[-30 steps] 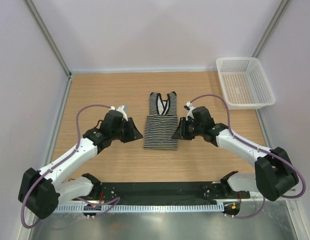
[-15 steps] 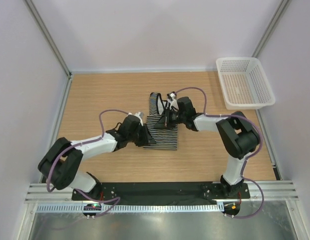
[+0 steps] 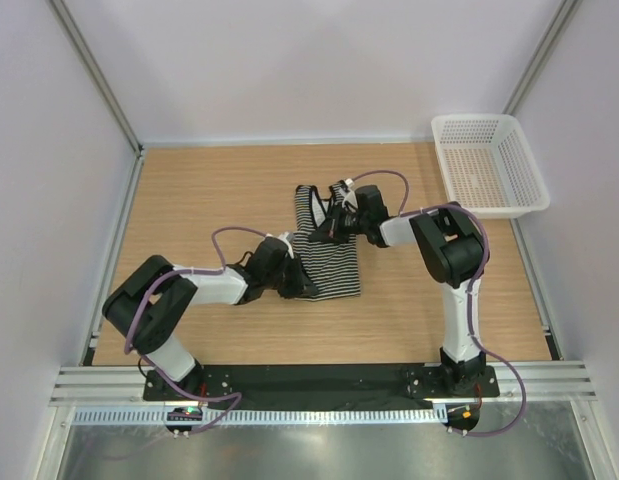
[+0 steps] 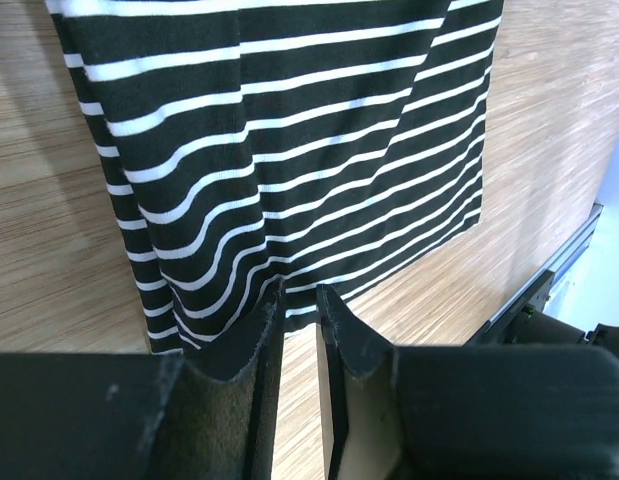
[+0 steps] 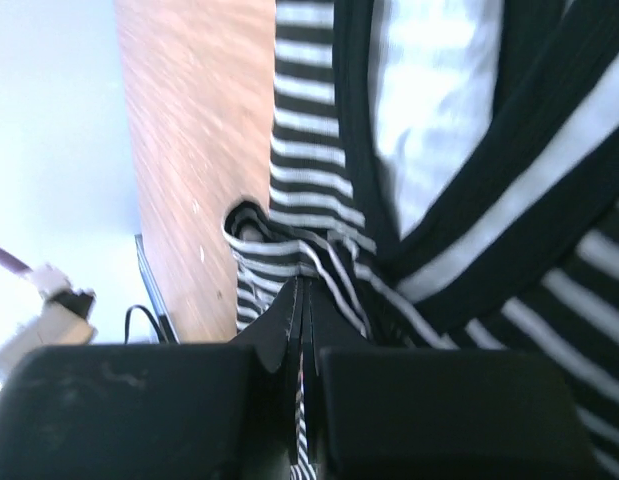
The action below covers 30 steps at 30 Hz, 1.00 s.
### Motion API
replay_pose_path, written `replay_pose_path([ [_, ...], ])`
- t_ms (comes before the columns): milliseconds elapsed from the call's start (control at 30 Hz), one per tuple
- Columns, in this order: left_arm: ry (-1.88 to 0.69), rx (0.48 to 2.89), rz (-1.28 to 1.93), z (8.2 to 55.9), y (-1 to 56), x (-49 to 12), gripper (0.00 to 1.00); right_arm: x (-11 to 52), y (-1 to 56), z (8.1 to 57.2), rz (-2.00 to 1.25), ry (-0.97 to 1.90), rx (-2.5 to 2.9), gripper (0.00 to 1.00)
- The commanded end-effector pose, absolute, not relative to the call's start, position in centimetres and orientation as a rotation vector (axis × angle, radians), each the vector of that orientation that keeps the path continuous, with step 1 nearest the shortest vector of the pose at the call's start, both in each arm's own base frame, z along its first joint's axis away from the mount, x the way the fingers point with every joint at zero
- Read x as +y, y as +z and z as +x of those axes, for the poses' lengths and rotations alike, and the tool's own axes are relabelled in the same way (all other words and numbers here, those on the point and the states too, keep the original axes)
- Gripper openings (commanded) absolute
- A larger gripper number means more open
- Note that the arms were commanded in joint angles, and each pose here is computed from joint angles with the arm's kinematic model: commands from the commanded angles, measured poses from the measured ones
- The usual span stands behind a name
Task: Fold and stack the tank tops
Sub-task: Fold the tank top
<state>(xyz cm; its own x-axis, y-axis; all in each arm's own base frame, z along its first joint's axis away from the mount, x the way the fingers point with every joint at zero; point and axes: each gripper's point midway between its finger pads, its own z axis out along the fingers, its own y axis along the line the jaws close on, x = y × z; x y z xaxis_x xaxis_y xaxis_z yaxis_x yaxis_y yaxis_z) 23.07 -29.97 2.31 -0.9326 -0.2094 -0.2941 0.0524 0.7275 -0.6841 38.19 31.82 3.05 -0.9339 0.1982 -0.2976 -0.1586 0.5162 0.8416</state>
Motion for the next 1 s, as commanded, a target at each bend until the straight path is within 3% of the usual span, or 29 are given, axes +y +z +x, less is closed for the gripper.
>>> replay_pose_path([
  [0, -0.871, 2.731, -0.116, 20.1, -1.4, -27.4, 0.20, 32.0, 4.6, 41.3, 0.041, 1.430, 2.308, 0.02],
  [233, -0.828, 2.721, -0.105, 20.0, -0.2, -26.5, 0.22, 31.6, 8.9, 43.5, -0.012, 1.429, 2.243, 0.11],
  [400, -0.837, 2.656, -0.069, 21.0, 2.8, -26.9, 0.35, 30.3, 12.9, 41.3, -0.097, 1.361, 2.208, 0.32],
  [433, -0.845, 2.638, -0.064, 21.3, 3.8, -27.0, 0.39, 29.6, 11.9, 40.2, -0.075, 1.320, 2.263, 0.37],
  [533, -0.874, 2.601, -0.046, 21.3, 5.6, -27.2, 0.50, 27.5, 13.9, 37.7, -0.132, 1.216, 2.241, 0.39],
  [600, -0.873, 2.583, -0.042, 21.5, 6.4, -27.0, 0.53, 26.7, 13.8, 36.3, -0.127, 1.184, 2.256, 0.40],
  [700, -0.829, 2.573, -0.035, 21.3, 7.5, -26.1, 0.55, 25.2, 12.5, 33.0, -0.119, 1.153, 2.304, 0.51],
  [967, -0.739, 2.596, -0.034, 20.2, 7.2, -23.7, 0.54, 22.0, 7.4, 23.8, -0.073, 0.937, 2.547, 0.56],
])
